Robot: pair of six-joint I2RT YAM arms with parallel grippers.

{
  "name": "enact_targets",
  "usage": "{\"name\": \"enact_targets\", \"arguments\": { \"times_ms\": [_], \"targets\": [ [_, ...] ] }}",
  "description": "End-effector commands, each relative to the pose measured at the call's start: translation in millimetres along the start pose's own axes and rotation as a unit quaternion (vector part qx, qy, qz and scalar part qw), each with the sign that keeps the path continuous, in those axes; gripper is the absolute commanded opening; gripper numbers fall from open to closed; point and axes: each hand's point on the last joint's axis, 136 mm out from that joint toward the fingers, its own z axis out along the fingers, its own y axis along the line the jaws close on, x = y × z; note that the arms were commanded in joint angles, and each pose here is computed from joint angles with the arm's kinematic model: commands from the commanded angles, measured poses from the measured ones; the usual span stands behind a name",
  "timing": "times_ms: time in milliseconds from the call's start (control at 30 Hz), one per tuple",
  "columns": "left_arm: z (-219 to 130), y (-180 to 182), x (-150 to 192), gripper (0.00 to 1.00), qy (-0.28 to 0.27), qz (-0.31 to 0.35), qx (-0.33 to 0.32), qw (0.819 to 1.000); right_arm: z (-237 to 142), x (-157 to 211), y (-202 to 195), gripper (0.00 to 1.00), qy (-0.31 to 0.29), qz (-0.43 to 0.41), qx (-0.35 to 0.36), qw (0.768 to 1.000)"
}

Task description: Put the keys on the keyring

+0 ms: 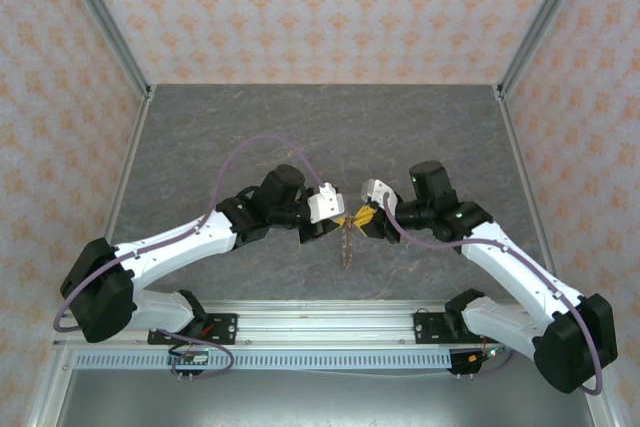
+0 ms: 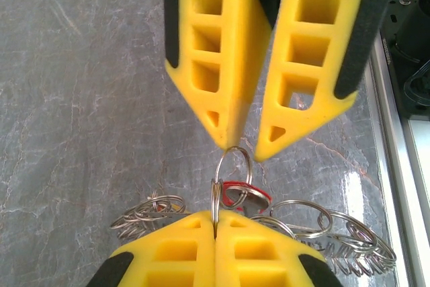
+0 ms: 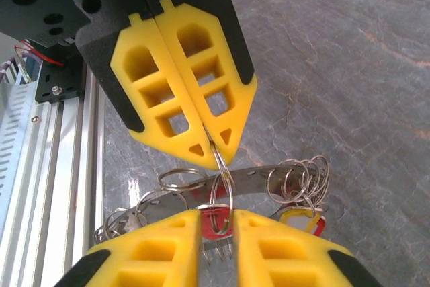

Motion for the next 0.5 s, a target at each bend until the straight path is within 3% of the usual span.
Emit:
{"name": "enact_targets", "arguments": {
  "times_ms": [0, 467],
  "targets": [
    [-9, 5, -25, 0.0, -0.045, 0.009, -0.01, 0.999, 0, -15, 2, 0.21, -0.04, -0.008, -0.011, 0.999],
    [-10, 5, -27, 0.0, -0.046, 0.01, -0.008, 0.999, 6, -5, -3, 0.25, -0.019, -0.011, 0.0, 1.0]
  ]
}}
